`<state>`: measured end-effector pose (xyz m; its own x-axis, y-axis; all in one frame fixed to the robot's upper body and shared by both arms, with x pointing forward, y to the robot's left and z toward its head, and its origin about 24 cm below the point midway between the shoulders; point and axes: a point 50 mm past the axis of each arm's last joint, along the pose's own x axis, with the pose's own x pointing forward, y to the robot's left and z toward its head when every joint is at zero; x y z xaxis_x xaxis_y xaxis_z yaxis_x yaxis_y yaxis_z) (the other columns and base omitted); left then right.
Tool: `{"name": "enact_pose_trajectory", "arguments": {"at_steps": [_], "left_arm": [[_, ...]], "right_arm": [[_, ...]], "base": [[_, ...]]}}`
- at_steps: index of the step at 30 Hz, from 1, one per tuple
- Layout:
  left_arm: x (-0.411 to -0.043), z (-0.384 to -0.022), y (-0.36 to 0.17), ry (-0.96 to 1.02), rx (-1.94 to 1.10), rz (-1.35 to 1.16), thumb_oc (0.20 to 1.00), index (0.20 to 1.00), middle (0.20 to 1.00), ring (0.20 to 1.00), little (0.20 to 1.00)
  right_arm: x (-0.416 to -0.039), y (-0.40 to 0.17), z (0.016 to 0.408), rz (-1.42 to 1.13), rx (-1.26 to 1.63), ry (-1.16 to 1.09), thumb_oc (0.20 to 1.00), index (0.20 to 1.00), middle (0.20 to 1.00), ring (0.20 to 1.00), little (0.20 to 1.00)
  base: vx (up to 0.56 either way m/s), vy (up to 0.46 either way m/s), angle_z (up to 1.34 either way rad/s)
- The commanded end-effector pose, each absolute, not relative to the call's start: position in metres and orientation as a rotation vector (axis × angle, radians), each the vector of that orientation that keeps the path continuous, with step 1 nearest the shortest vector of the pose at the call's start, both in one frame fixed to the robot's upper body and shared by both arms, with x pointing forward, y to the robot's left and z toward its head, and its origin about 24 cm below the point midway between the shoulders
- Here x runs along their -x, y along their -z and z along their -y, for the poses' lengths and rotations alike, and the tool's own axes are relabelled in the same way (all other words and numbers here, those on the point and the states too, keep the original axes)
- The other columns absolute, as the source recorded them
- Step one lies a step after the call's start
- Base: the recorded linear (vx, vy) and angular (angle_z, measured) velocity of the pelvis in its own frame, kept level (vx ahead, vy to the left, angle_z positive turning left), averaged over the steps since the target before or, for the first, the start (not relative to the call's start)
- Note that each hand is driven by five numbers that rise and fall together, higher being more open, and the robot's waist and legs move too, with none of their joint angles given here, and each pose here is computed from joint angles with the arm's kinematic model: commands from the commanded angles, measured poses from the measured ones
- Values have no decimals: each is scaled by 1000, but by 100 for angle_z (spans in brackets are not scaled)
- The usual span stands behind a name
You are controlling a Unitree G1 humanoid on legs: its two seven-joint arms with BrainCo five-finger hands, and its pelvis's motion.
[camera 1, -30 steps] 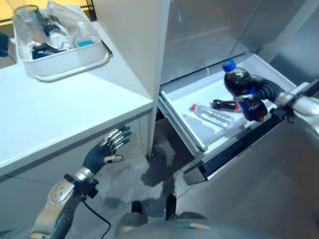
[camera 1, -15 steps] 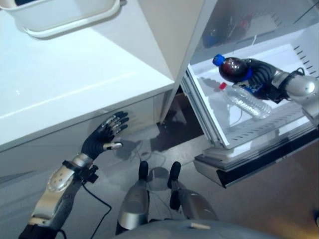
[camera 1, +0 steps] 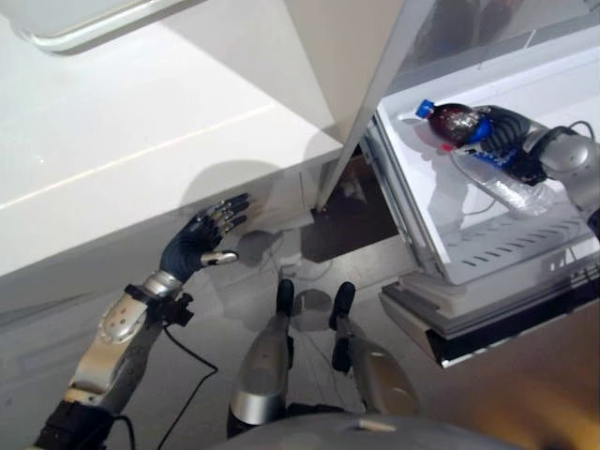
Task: Take the drinks into the refrigerator
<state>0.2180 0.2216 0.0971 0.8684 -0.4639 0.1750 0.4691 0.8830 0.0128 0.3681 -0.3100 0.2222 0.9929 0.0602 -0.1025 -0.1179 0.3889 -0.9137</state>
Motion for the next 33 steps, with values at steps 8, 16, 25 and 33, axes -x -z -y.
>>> {"name": "enact_pose_trajectory", "arguments": {"at_steps": [8, 16, 25, 33], "left_arm": [[-207, -207, -114, 559, 32, 275, 1000, 1000, 1000, 1000, 1000], [-211, -203, -116, 553, 35, 302, 1000, 1000, 1000, 1000, 1000], [-211, -201, -118, 545, 42, 317, 1000, 1000, 1000, 1000, 1000], [-210, -201, -119, 537, 46, 327, 1000, 1000, 1000, 1000, 1000]], "right_arm": [[-358, -222, 326, -223, 1514, -185, 200, 200, 200, 200, 200], [-359, -169, 306, -272, 1430, -324, 200, 200, 200, 200, 200], [-362, -142, 287, -276, 1378, -400, 200, 200, 200, 200, 200], [-363, -138, 284, -283, 1388, -404, 200, 200, 200, 200, 200]], "base": [[-31, -33, 12], [-17, -31, 6], [-7, -5, 1], [0, 0, 0]]}}
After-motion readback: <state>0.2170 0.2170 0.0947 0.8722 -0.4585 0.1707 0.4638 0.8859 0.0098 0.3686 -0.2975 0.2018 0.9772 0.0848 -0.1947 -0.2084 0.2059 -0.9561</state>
